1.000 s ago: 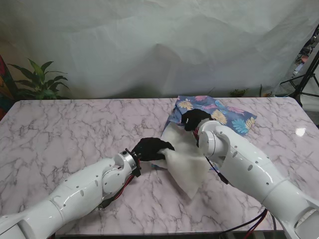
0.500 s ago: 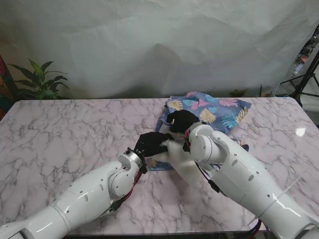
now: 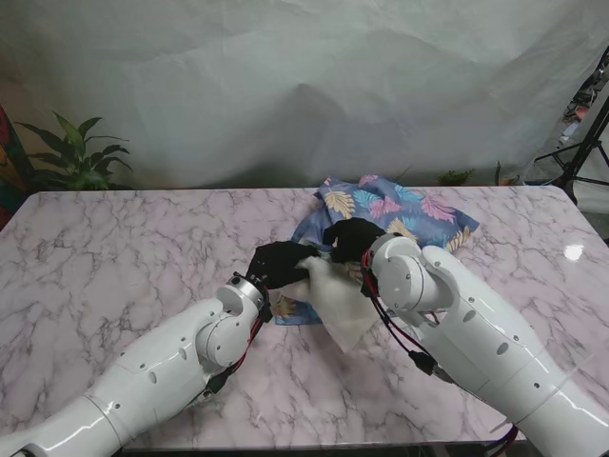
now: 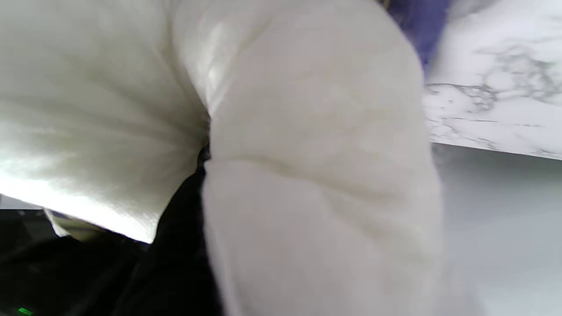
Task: Put a pillowcase on a pillow
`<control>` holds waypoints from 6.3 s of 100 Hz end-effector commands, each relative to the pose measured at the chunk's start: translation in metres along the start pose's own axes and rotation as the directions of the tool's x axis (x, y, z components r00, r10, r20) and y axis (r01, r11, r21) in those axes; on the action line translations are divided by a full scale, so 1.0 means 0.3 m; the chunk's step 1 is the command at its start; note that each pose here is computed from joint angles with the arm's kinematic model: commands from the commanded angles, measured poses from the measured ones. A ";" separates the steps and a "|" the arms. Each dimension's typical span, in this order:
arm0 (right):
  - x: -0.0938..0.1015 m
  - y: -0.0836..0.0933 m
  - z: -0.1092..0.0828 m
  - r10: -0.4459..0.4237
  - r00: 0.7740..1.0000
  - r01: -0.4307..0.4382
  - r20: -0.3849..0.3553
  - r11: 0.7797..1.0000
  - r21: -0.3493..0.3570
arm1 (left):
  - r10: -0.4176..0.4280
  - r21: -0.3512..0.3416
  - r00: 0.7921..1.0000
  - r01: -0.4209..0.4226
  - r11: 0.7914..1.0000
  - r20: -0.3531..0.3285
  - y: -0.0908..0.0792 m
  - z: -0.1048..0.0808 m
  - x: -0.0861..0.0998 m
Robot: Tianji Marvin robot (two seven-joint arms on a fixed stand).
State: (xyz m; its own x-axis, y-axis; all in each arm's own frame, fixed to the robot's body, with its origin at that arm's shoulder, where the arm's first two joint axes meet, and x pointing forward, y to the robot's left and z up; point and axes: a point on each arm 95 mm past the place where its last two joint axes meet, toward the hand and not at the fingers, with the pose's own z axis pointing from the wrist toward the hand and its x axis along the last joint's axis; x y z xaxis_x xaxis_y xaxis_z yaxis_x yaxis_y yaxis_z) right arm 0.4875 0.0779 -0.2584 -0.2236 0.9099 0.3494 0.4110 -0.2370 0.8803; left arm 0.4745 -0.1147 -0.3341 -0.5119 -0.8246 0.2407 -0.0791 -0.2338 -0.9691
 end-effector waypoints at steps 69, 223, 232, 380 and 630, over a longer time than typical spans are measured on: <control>0.179 0.014 -0.013 0.270 0.958 -0.258 0.100 0.958 -0.125 | -0.127 0.120 0.979 0.109 0.987 0.159 -0.066 0.039 -0.024; -0.085 0.050 0.191 0.346 0.832 -0.347 0.434 0.934 -0.079 | -0.004 -0.332 0.882 -0.173 0.927 -0.472 -0.141 -0.154 -0.066; -0.079 0.068 0.189 0.353 0.830 -0.349 0.433 0.933 -0.090 | 0.014 -0.340 0.861 -0.216 0.915 -0.508 -0.107 -0.150 -0.051; 0.113 -0.057 0.120 0.466 0.844 -0.480 0.266 0.877 -0.015 | 0.156 0.078 0.950 -0.140 0.987 -0.271 0.028 0.137 -0.045; -0.402 -0.260 -0.167 -0.187 0.853 0.221 0.487 0.975 -0.013 | -0.187 0.038 0.978 0.191 0.981 -0.091 -0.014 0.171 -0.030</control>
State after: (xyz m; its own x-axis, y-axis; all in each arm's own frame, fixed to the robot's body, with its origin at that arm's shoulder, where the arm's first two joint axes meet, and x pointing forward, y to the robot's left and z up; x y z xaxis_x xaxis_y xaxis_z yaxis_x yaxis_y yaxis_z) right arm 0.4273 -0.0320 -0.3559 0.1427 0.9895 -0.0211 0.3351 -0.0283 0.9418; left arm 0.5231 -0.1274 -0.3309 -0.5596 -0.7271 0.3977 -0.1293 -0.3975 -0.9085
